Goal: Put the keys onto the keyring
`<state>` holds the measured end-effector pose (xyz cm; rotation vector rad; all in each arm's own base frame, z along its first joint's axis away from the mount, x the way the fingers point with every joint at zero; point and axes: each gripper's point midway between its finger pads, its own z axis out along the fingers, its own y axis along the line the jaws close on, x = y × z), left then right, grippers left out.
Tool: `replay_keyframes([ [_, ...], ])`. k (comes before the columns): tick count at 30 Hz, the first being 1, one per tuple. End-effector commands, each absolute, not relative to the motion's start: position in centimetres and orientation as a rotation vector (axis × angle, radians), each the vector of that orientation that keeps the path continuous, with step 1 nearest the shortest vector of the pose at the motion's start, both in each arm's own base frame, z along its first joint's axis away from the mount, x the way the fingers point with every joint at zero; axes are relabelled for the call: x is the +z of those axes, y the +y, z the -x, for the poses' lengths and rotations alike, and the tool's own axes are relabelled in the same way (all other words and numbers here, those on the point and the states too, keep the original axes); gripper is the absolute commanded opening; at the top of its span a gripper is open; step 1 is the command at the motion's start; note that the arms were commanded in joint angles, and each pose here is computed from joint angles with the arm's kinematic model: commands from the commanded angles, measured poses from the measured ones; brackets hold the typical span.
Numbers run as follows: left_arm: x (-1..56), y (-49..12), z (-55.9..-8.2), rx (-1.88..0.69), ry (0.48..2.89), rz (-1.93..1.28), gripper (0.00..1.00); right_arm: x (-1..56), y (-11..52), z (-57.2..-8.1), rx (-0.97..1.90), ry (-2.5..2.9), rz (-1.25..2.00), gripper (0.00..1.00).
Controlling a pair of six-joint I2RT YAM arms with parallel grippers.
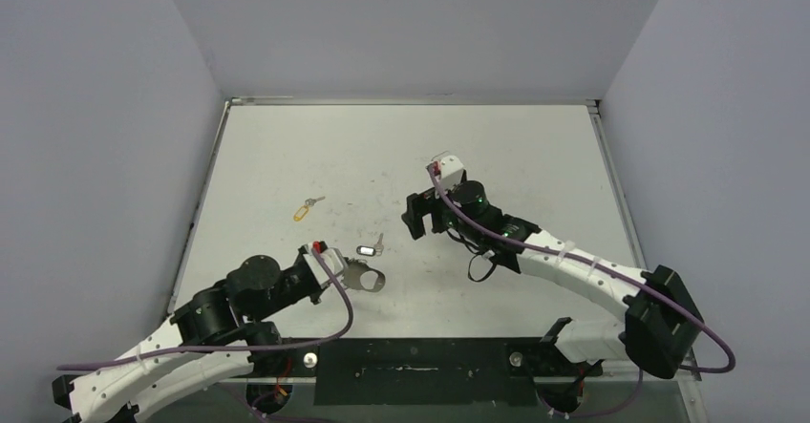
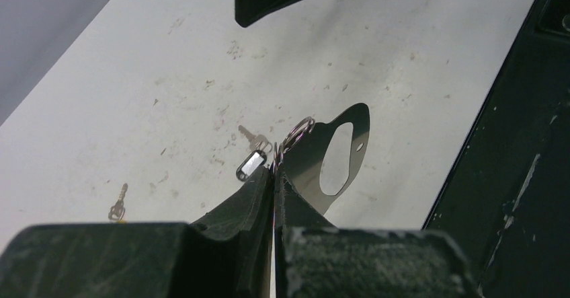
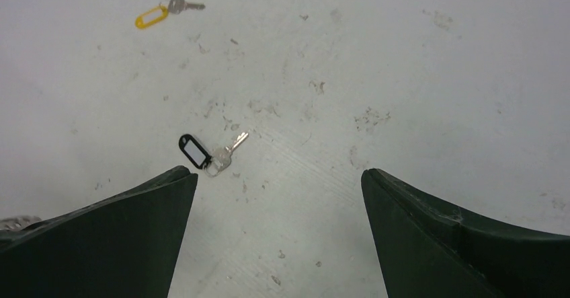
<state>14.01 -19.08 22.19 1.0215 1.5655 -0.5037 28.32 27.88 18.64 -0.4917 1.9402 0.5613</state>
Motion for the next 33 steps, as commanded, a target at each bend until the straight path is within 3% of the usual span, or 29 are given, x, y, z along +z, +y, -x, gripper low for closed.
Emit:
replay_keyframes([
  [1, 22.4, -15.8, -13.5, -0.396, 1.594, -1.058, 0.0, 16.6, 30.1, -27.4, 0.618, 1.922, 0.713, 1.0],
  [8, 23.9, -13.7, -13.8, -0.343, 1.517, -0.982, 0.0, 14.3, 33.0, -24.3, 0.6, 1.486, 1.271, 0.95],
  [13, 23.9, -13.3, -14.2, -0.303, 1.501, -0.978, 0.0, 11.2, 34.9, -23.3, 0.553, 1.344, 1.543, 0.84],
  [27, 22.7, -13.7, -14.4, -0.295, 1.523, -1.024, 0.0, 6.0, 39.7, -24.0, 0.488, 1.227, 1.591, 0.52],
  [33, 22.8, -13.4, -14.7, -0.3, 1.518, -0.996, 0.0, 5.4, 40.7, -24.7, 0.471, 1.225, 1.565, 0.45],
])
